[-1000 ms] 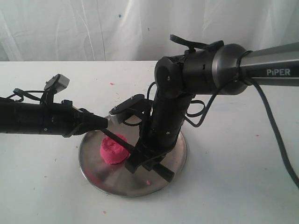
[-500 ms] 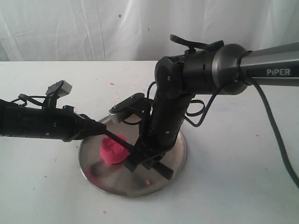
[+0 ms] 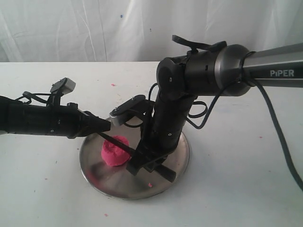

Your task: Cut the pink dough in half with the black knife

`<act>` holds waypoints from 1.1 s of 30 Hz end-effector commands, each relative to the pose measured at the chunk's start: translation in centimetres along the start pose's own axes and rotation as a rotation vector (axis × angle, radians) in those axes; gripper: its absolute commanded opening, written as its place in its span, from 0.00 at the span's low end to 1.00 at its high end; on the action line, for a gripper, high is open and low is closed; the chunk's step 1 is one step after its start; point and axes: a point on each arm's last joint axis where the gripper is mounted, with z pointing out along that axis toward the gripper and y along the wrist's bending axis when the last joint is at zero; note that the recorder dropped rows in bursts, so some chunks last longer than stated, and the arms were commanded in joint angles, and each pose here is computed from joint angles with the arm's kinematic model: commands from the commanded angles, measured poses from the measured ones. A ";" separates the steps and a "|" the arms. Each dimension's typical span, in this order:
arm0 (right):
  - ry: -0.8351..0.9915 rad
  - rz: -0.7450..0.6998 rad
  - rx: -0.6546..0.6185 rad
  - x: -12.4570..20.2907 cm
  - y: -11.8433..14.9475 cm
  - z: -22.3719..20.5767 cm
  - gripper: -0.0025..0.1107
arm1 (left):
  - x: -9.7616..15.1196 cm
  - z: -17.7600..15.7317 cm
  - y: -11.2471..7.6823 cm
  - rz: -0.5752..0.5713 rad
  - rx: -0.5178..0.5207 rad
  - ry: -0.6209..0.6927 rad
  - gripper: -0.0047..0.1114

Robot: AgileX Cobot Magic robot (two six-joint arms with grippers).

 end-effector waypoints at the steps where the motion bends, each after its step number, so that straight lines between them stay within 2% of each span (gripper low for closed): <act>1: -0.011 -0.011 -0.002 -0.2 0.1 -0.3 0.02 | -0.2 0.1 -0.1 -0.014 0.006 -0.016 0.04; 6: -0.020 -0.010 -0.001 -0.3 0.1 -0.3 0.02 | 0.2 0.2 0.3 -0.012 -0.026 0.003 0.04; 16: -0.029 -0.007 -0.001 -0.4 0.1 -0.3 0.02 | 1.5 1.2 1.2 -0.057 -0.002 0.040 0.04; 24: -0.024 -0.002 -0.004 -0.4 0.0 0.2 0.02 | 1.3 1.2 0.9 -0.064 0.037 0.026 0.04; 33: -0.003 0.007 -0.011 -0.4 -0.2 1.5 0.02 | 1.3 1.2 0.9 -0.064 0.033 0.027 0.04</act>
